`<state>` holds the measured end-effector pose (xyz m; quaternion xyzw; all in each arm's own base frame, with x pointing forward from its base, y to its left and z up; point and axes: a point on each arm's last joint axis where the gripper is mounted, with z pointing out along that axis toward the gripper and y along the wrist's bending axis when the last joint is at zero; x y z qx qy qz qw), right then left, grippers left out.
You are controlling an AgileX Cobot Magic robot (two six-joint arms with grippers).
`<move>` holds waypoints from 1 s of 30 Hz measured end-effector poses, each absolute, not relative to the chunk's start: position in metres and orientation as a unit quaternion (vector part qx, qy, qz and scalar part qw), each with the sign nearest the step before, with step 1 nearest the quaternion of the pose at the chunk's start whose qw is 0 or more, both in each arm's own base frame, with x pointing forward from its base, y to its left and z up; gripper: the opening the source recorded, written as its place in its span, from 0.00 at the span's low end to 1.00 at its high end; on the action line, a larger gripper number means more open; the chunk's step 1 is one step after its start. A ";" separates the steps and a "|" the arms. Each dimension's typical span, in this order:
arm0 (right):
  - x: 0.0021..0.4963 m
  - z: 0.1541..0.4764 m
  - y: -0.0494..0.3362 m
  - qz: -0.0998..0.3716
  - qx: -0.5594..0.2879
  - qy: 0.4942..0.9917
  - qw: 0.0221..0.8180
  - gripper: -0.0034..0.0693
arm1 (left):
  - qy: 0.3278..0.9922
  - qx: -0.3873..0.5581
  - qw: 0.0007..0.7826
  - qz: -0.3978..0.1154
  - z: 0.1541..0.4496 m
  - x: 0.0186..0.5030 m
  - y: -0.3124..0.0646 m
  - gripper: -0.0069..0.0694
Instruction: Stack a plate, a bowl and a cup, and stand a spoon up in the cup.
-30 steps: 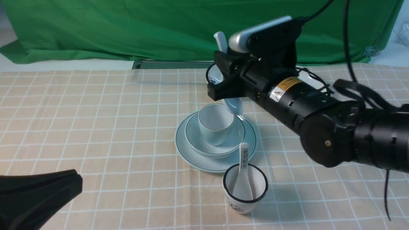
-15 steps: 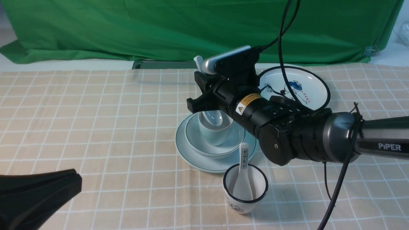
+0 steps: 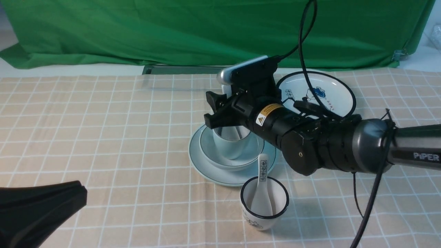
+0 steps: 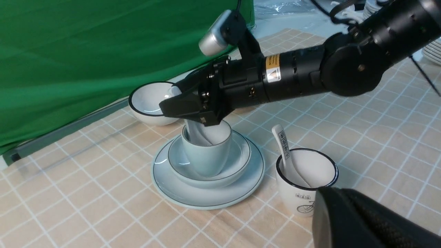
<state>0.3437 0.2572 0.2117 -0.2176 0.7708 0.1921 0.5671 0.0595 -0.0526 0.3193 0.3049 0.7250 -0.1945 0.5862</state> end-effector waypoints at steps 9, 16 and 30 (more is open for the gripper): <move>0.271 0.317 0.220 0.173 -0.303 0.810 0.471 0.35 | 0.681 0.300 0.639 -0.196 0.317 0.053 -0.047 0.09; 0.196 0.334 0.164 0.175 -0.303 0.852 0.390 0.14 | 0.625 0.256 0.707 -0.212 0.284 0.050 -0.041 0.09; 0.137 0.311 0.118 0.181 -0.289 0.863 0.374 0.17 | 0.629 0.293 0.700 -0.169 0.259 0.053 -0.042 0.09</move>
